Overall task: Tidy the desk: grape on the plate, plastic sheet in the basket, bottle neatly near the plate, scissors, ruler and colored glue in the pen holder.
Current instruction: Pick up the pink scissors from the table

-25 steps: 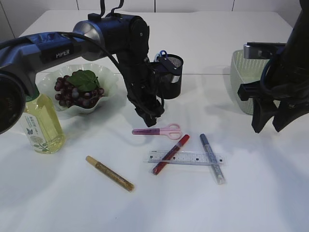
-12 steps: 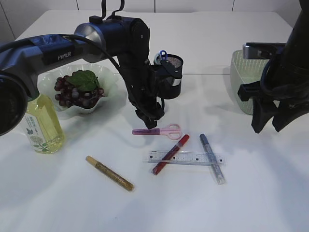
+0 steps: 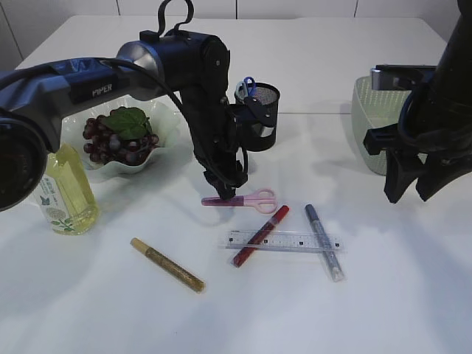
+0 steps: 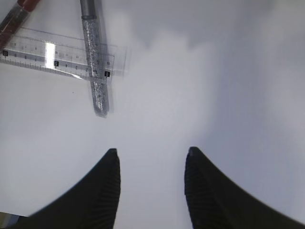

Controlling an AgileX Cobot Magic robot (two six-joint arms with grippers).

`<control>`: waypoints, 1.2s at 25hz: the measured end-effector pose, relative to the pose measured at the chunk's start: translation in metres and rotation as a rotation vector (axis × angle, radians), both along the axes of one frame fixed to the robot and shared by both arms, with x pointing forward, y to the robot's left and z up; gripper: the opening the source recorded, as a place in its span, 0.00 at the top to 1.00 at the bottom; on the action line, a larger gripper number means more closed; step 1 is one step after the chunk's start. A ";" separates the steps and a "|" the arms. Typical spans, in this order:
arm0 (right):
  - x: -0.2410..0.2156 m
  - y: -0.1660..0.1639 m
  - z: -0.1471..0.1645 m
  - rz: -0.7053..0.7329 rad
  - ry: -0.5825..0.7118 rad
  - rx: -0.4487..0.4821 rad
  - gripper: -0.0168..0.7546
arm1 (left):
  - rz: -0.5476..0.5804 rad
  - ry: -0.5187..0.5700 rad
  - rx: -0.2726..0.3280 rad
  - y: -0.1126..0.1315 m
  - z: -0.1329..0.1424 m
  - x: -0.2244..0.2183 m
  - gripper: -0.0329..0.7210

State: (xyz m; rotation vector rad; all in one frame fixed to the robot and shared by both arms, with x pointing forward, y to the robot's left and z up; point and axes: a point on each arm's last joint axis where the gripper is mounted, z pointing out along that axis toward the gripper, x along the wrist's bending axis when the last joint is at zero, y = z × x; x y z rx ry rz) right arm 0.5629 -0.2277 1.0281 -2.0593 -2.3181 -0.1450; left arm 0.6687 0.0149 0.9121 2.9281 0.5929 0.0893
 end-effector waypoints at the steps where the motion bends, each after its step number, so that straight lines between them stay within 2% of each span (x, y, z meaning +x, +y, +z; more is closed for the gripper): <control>1: 0.000 0.000 0.000 0.000 0.000 0.000 0.51 | -0.002 -0.001 0.001 0.000 0.000 0.000 0.52; 9: 0.000 0.000 0.000 0.004 0.000 0.000 0.51 | -0.023 0.008 0.011 0.000 -0.007 0.000 0.52; 17: 0.000 0.000 0.000 0.006 -0.001 0.000 0.51 | -0.097 0.006 0.017 -0.015 -0.010 -0.010 0.52; 23: 0.000 0.000 0.000 0.009 -0.001 0.000 0.51 | -0.106 0.009 0.019 -0.017 -0.012 -0.012 0.52; 30: 0.000 0.000 0.000 0.011 -0.001 0.000 0.51 | -0.135 0.006 0.047 -0.022 -0.019 -0.015 0.52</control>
